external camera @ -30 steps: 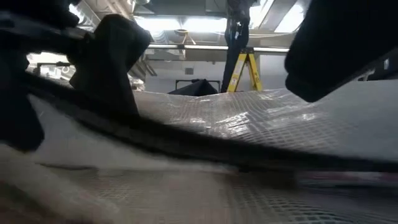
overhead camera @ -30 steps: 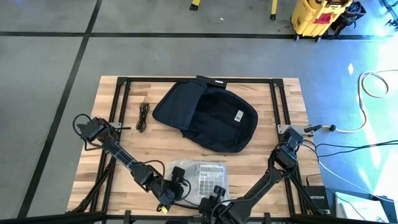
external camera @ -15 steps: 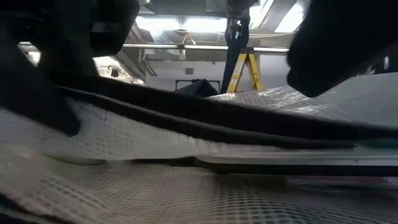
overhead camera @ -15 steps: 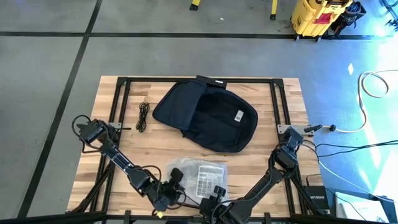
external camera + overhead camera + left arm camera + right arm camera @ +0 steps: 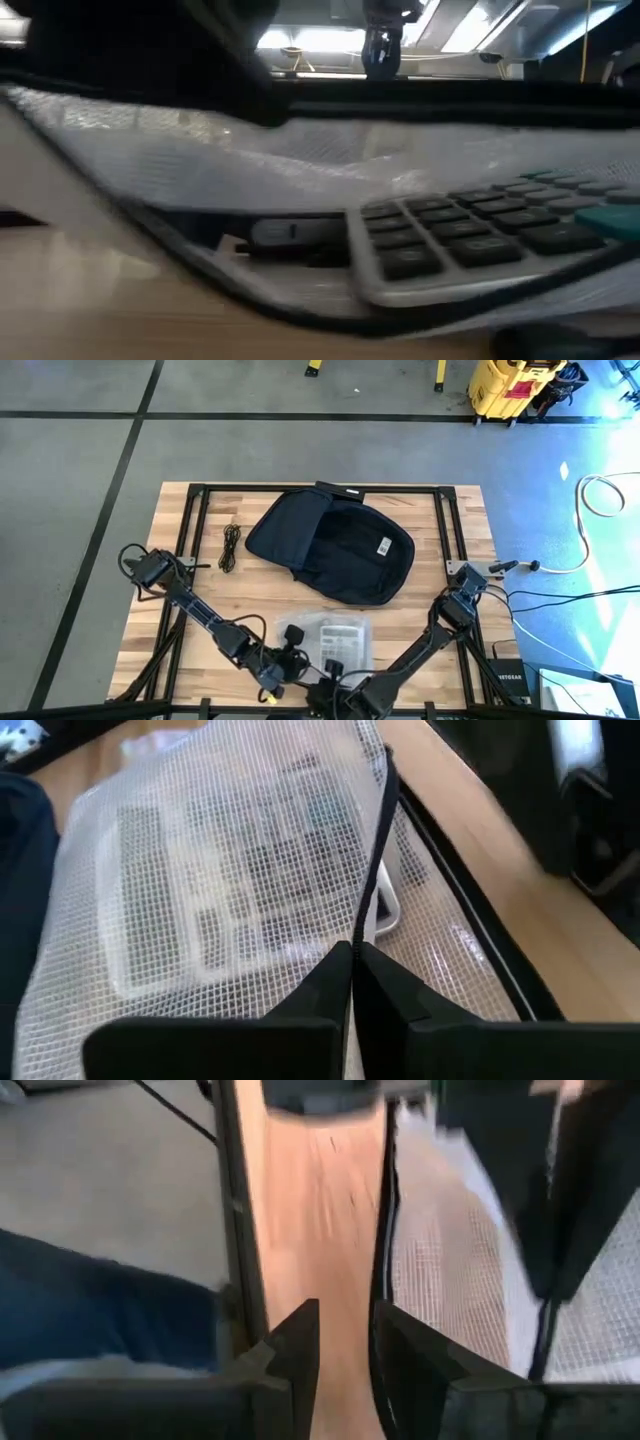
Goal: Unpack backpack
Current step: Remove the gray calculator from the transparent zip bag
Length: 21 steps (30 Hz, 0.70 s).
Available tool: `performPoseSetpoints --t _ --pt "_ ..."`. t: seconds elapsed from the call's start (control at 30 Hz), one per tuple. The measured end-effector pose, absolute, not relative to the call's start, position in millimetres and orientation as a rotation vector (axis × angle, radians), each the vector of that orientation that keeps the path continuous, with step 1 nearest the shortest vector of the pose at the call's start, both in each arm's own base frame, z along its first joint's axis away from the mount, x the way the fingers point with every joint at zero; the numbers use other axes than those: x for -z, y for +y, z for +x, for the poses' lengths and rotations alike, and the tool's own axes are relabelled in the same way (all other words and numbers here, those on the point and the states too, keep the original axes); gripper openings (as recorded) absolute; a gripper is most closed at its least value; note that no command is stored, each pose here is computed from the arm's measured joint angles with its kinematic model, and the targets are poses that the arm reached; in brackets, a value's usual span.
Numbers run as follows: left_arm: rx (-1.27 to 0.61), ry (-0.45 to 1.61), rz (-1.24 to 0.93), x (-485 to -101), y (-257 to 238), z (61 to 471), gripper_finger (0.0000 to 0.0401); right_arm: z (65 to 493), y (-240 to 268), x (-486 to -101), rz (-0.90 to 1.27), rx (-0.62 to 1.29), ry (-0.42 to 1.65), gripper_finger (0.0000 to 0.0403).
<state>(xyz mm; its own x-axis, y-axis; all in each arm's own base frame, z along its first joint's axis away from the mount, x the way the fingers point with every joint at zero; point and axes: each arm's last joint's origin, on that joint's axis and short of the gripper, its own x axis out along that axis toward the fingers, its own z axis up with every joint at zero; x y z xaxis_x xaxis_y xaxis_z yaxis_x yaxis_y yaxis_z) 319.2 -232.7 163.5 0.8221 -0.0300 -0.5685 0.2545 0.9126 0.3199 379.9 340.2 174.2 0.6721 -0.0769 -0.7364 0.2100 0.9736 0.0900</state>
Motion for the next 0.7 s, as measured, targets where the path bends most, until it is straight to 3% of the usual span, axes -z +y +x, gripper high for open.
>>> performPoseSetpoints --t 0.4,0.7 --pt "0.103 0.538 0.319 -185 -225 340 0.0000 349 319 -162 0.105 0.484 0.970 0.0026" --pt "0.077 0.485 0.248 -190 -221 347 0.0000 322 316 -155 0.013 0.625 1.027 0.0021"
